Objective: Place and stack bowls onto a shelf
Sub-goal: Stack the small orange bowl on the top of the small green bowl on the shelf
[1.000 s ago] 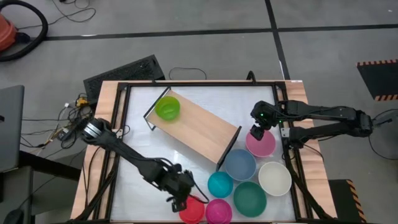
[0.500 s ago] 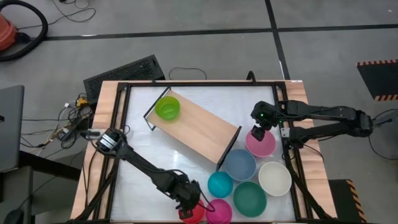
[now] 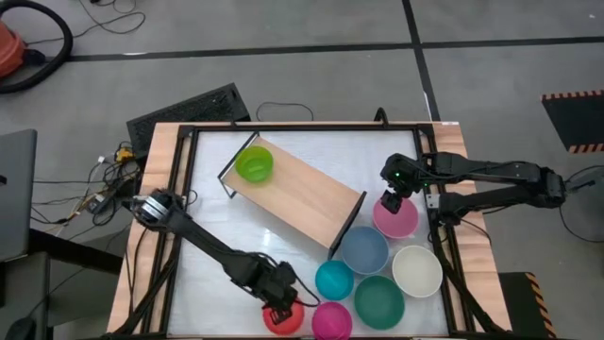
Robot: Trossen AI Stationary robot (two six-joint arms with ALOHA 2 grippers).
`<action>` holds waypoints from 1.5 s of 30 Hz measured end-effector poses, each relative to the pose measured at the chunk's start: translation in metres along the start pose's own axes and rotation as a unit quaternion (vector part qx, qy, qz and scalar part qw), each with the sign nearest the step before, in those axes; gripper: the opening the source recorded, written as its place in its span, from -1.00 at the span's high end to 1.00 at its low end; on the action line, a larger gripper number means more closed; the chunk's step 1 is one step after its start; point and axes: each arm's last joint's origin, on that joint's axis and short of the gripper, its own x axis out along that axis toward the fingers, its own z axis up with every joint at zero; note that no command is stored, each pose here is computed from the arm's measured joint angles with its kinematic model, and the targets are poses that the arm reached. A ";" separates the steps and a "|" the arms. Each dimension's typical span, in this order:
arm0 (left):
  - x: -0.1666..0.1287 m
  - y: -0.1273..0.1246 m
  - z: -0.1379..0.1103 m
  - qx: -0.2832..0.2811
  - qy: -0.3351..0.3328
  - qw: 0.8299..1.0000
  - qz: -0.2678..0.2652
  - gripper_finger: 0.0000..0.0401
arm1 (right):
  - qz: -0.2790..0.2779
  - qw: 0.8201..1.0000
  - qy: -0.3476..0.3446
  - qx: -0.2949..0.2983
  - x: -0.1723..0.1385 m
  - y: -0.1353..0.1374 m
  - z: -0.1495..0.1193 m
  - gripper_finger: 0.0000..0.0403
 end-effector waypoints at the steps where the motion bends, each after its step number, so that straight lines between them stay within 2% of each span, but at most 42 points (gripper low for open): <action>1: -0.010 0.001 0.000 -0.010 0.001 1.000 -0.001 0.99 | 0.000 1.000 0.000 0.000 0.000 0.000 0.000 -0.42; 4: -0.045 0.006 0.002 -0.055 -0.012 0.998 -0.011 1.00 | 0.000 1.000 -0.002 0.000 0.000 0.000 0.000 -0.42; 6: -0.075 0.012 0.004 -0.089 -0.045 0.995 -0.013 1.00 | -0.001 1.000 -0.006 -0.001 0.000 0.000 0.001 -0.42; 9: -0.118 0.034 0.011 -0.149 -0.093 0.984 0.006 1.00 | 0.002 1.000 -0.017 -0.001 0.000 0.001 0.003 -0.42; 13: -0.179 0.077 0.023 -0.220 -0.184 0.958 0.031 1.00 | 0.008 0.999 -0.032 0.000 0.000 0.002 0.006 -0.42; 16: -0.217 0.115 0.032 -0.264 -0.254 0.928 0.064 1.00 | 0.012 0.999 -0.044 0.000 0.000 0.003 0.008 -0.42; 21: -0.260 0.176 0.044 -0.308 -0.309 0.892 0.116 1.00 | 0.017 0.998 -0.060 0.001 -0.001 0.004 0.011 -0.42; 23: -0.271 0.195 0.049 -0.317 -0.314 0.886 0.127 1.00 | 0.017 0.998 -0.061 0.001 -0.001 0.004 0.012 -0.42; 27: -0.280 0.228 0.061 -0.314 -0.294 0.891 0.146 1.00 | 0.017 0.998 -0.060 0.001 -0.001 0.004 0.011 -0.42; 32: -0.280 0.257 0.075 -0.292 -0.257 0.909 0.152 1.00 | 0.017 0.998 -0.060 0.005 -0.001 0.004 0.011 -0.42; 36: -0.276 0.271 0.087 -0.260 -0.232 0.927 0.140 1.00 | 0.008 0.998 -0.063 0.017 -0.001 0.003 0.012 -0.42; 45: -0.245 0.289 0.115 -0.206 -0.154 0.954 0.155 1.00 | -0.013 0.997 -0.066 0.036 0.001 -0.004 0.015 -0.42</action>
